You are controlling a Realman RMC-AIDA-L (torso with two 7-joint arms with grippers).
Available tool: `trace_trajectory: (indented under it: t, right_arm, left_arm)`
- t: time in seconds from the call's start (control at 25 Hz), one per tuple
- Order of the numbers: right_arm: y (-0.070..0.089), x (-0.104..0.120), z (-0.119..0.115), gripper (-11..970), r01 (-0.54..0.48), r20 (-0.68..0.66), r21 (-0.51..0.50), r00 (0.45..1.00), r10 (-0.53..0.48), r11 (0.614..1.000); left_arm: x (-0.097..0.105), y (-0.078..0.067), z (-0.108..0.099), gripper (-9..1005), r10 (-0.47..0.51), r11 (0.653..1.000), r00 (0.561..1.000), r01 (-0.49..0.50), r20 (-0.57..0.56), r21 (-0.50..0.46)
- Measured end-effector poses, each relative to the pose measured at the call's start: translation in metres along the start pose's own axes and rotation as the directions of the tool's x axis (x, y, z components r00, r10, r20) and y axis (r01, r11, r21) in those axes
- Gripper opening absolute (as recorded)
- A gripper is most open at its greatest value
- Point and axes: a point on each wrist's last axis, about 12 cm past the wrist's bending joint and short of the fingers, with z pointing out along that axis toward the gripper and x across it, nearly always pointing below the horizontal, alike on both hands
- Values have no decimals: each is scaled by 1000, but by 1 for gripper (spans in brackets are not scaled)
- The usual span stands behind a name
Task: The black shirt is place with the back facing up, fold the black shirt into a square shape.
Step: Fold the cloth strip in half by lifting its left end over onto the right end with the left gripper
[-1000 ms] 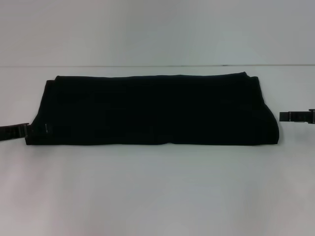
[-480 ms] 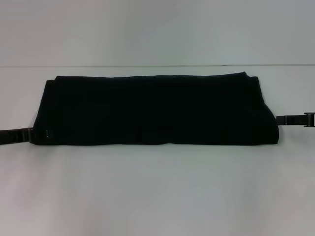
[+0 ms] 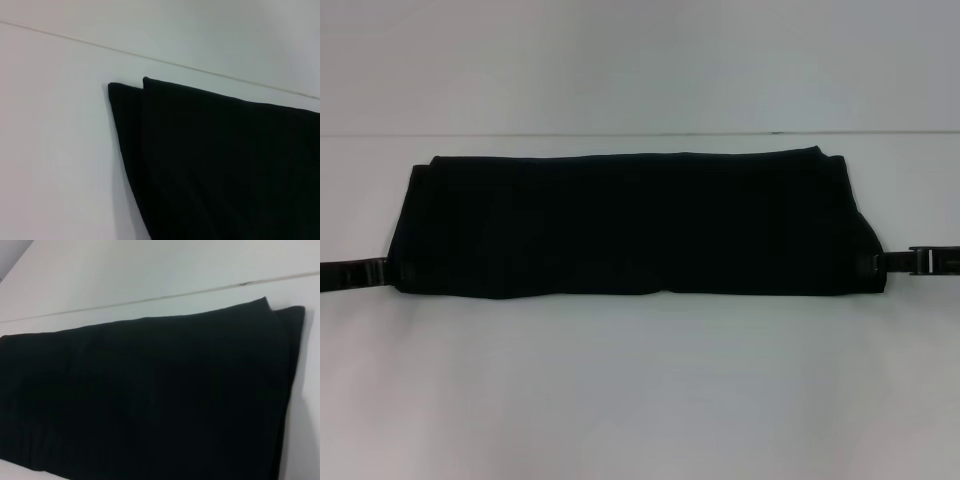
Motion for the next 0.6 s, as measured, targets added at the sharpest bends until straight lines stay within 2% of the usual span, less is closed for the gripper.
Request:
trace_trajectory:
  t: [0.28, 0.32, 0.4, 0.56, 0.6]
  right_arm:
    - [1, 6, 7, 660, -18, -2, 8, 1000, 18, 1000]
    - [2, 7, 8, 660, -20, -3, 8, 1000, 20, 1000]
    - [2, 8, 10, 601, -20, -3, 7, 1000, 20, 1000]
    - [3, 11, 10, 482, -15, 0, 4, 1000, 15, 1000]
    - [2, 12, 10, 422, -14, 3, 0, 1000, 14, 1000]
  left_arm:
    - [0, 0, 0, 181, 5, 1000, 1000, -5, -2, -1]
    - [0, 0, 0, 124, 6, 1000, 1000, -6, -2, -1]
    - [0, 0, 0, 11, 7, 1000, 1000, -7, -2, 0]
    - [1, 1, 0, 25, 9, 1000, 1000, -9, -6, -2]
    - [1, 1, 0, 28, 10, 1000, 1000, -10, -8, -3]
